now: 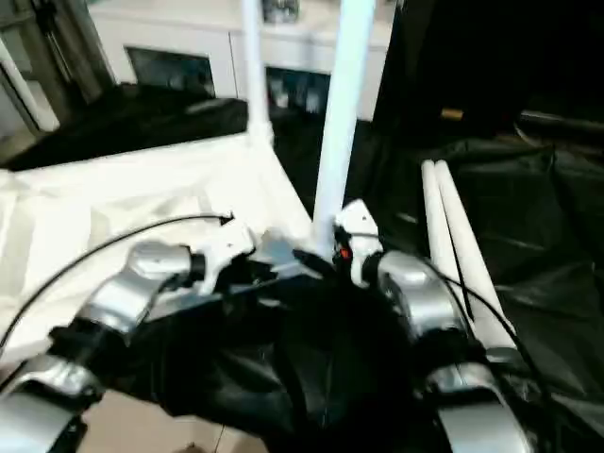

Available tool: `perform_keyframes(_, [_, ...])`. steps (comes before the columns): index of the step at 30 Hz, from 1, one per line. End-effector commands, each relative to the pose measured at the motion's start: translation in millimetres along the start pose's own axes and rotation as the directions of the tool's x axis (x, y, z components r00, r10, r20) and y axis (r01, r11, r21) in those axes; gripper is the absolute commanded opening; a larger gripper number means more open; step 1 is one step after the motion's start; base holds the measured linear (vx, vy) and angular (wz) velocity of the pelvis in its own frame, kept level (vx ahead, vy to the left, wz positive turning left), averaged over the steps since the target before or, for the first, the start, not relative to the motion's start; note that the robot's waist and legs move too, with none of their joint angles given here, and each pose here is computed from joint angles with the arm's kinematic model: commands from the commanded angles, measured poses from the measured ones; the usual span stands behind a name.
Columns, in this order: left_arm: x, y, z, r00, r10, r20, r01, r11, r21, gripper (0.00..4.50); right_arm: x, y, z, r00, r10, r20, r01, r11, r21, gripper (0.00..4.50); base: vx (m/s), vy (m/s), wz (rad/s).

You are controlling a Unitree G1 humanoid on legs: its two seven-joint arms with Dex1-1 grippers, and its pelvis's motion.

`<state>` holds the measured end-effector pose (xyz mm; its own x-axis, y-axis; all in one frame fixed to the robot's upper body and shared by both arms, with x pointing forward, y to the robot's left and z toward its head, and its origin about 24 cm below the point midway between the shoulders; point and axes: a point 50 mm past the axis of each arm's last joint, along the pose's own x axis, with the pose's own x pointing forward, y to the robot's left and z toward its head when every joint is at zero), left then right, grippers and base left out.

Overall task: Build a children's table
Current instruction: Rotate leg to tighten

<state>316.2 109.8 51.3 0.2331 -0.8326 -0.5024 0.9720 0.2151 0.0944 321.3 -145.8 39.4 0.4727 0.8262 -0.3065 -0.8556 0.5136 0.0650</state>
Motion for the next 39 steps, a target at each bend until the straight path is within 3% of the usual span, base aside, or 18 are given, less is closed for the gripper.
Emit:
perform_keyframes(1, [6,-9.3,7.3,0.994,-0.106,0.030,0.104,0.993,0.054,0.00,4.7,11.1,4.4,0.992,0.127,-0.001,-0.127,0.991,-0.032,3.79,0.000,0.000,0.00])
perform_keyframes(3, [4,-8.4,5.5,0.993,-0.115,0.022,0.113,0.992,0.057,0.00,2.7,12.2,3.2,0.988,0.151,-0.015,-0.152,0.987,-0.044,3.79,0.000,0.000,0.00])
perform_keyframes(4, [1,-7.8,4.2,0.992,-0.127,0.017,0.126,0.990,0.057,0.00,1.5,13.0,2.6,0.986,0.168,-0.020,-0.169,0.985,-0.043,3.53,0.000,0.000,0.00])
perform_keyframes(6, [-1,-7.7,3.4,0.990,-0.139,0.016,0.137,0.989,0.058,0.00,1.0,14.2,3.3,0.982,0.187,-0.011,-0.187,0.982,-0.036,3.53,0.000,0.000,0.00])
perform_keyframes(13, [-4,-8.8,1.4,0.986,-0.167,0.022,0.166,0.985,0.052,0.00,1.6,19.6,3.4,0.971,0.238,0.001,-0.238,0.971,-0.019,2.90,0.000,0.000,0.00])
perform_keyframes(17, [-3,-8.1,1.4,0.988,-0.152,0.028,0.150,0.988,0.042,0.00,4.1,21.4,1.6,0.972,0.234,0.005,-0.234,0.972,-0.006,2.81,0.000,0.000,0.00])
perform_keyframes(20, [1,-4.3,3.8,0.994,-0.091,0.058,0.090,0.996,0.008,0.00,9.6,19.9,-2.3,0.986,0.167,0.007,-0.167,0.986,0.026,2.80,0.000,0.000,0.00])
perform_keyframes(22, [10,3.6,6.6,0.998,0.028,0.061,-0.025,0.999,-0.042,0.00,20.1,9.8,-9.3,0.999,-0.044,-0.023,0.046,0.996,0.077,2.80,0.000,0.000,0.00])
perform_keyframes(23, [10,3.6,6.6,0.998,0.028,0.061,-0.025,0.999,-0.042,0.00,20.1,9.8,-9.3,0.999,-0.044,-0.023,0.046,0.996,0.077,2.80,0.000,0.000,0.00])
perform_keyframes(25, [14,6.5,7.6,0.996,0.073,0.056,-0.069,0.996,-0.062,0.00,23.9,6.0,-12.4,0.991,-0.129,-0.041,0.132,0.987,0.096,2.79,0.000,0.000,0.00])
perform_keyframes(27, [29,9.9,11.9,0.986,0.164,0.034,-0.160,0.982,-0.098,0.00,34.6,2.2,-17.6,0.956,-0.285,-0.069,0.292,0.941,0.169,2.79,0.000,0.000,0.00])
perform_keyframes(29, [35,10.2,14.2,0.981,0.193,0.026,-0.189,0.976,-0.108,0.00,39.0,2.5,-19.2,0.941,-0.329,-0.080,0.339,0.920,0.196,2.79,0.000,0.000,0.00])
perform_keyframes(33, [53,6.3,24.8,0.973,0.230,0.030,-0.225,0.967,-0.116,0.00,55.5,11.5,-19.9,0.919,-0.381,-0.102,0.394,0.892,0.219,2.79,0.000,0.000,0.00])
perform_keyframes(34, [58,3.4,27.9,0.974,0.221,0.038,-0.216,0.970,-0.110,0.00,59.2,14.9,-18.3,0.926,-0.368,-0.087,0.378,0.899,0.223,3.35,0.000,0.000,0.00])
perform_keyframes(39, [58,-0.8,28.0,0.982,0.181,0.055,-0.176,0.981,-0.086,0.00,59.1,14.9,-14.4,0.940,-0.338,-0.053,0.341,0.914,0.219,3.78,0.000,0.000,0.00])
